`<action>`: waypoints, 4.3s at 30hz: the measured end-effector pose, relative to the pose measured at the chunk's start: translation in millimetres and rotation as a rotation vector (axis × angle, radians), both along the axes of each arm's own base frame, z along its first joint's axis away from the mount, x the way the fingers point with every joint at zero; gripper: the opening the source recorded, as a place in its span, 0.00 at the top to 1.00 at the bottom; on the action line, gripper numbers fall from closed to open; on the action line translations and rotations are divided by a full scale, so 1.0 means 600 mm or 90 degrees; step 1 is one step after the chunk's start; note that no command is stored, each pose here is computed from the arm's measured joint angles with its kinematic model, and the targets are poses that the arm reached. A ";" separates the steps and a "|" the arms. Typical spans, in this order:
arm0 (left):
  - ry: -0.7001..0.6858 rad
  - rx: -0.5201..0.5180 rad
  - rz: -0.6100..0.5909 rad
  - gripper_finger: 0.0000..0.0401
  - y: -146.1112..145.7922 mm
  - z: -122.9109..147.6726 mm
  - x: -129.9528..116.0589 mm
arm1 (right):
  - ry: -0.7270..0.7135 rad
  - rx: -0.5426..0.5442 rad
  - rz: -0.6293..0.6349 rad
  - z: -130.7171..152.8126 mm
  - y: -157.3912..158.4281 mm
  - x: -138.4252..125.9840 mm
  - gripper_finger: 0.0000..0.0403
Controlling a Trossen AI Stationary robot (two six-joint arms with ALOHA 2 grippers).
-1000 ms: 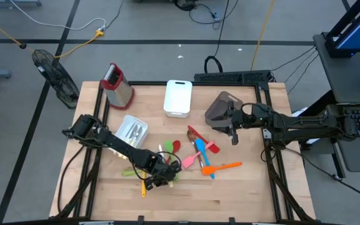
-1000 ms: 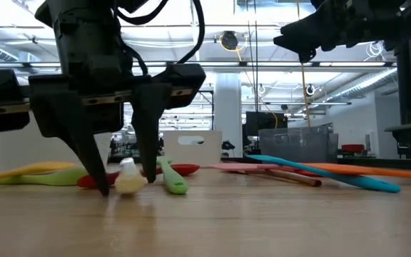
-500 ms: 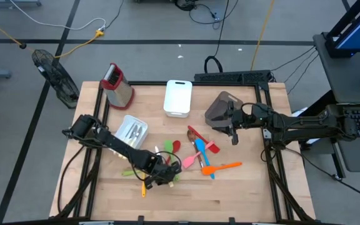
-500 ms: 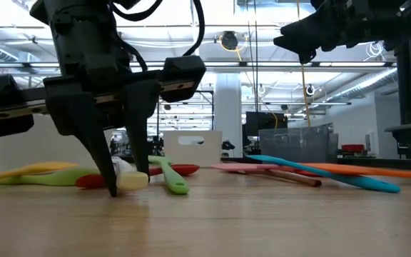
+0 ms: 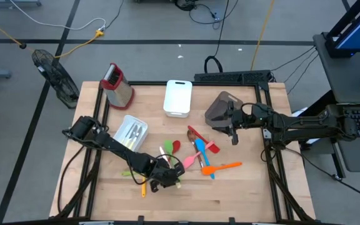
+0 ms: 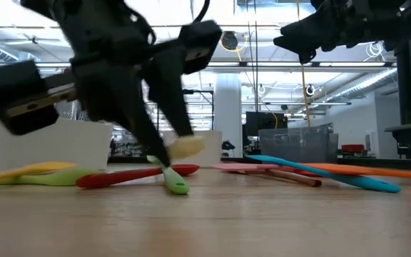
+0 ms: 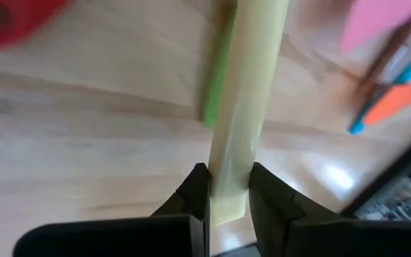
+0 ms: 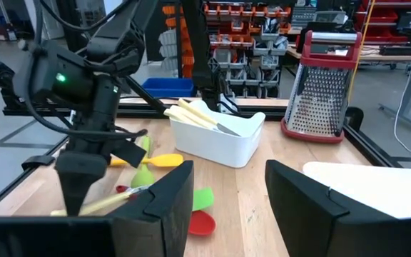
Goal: Pick & Place Kitchen Items
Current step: Put the yellow table knife into the bottom white bin
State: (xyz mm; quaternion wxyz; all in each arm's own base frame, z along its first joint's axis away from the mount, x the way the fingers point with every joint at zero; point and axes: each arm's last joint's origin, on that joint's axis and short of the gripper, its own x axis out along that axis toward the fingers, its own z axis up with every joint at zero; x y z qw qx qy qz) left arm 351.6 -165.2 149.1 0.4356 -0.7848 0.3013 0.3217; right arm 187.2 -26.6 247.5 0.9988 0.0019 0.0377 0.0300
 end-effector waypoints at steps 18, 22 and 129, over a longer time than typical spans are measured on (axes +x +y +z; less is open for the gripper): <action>-0.118 0.158 -0.102 0.86 -0.007 0.101 0.049 | 0.000 -0.007 0.001 0.000 0.000 0.000 0.59; -0.082 0.201 -0.106 0.86 0.020 0.142 0.039 | 0.000 -0.007 0.001 0.000 0.000 0.000 0.59; 0.385 -0.284 -0.554 0.51 0.364 0.067 -0.250 | 0.042 -0.010 -0.001 -0.011 0.000 -0.001 0.59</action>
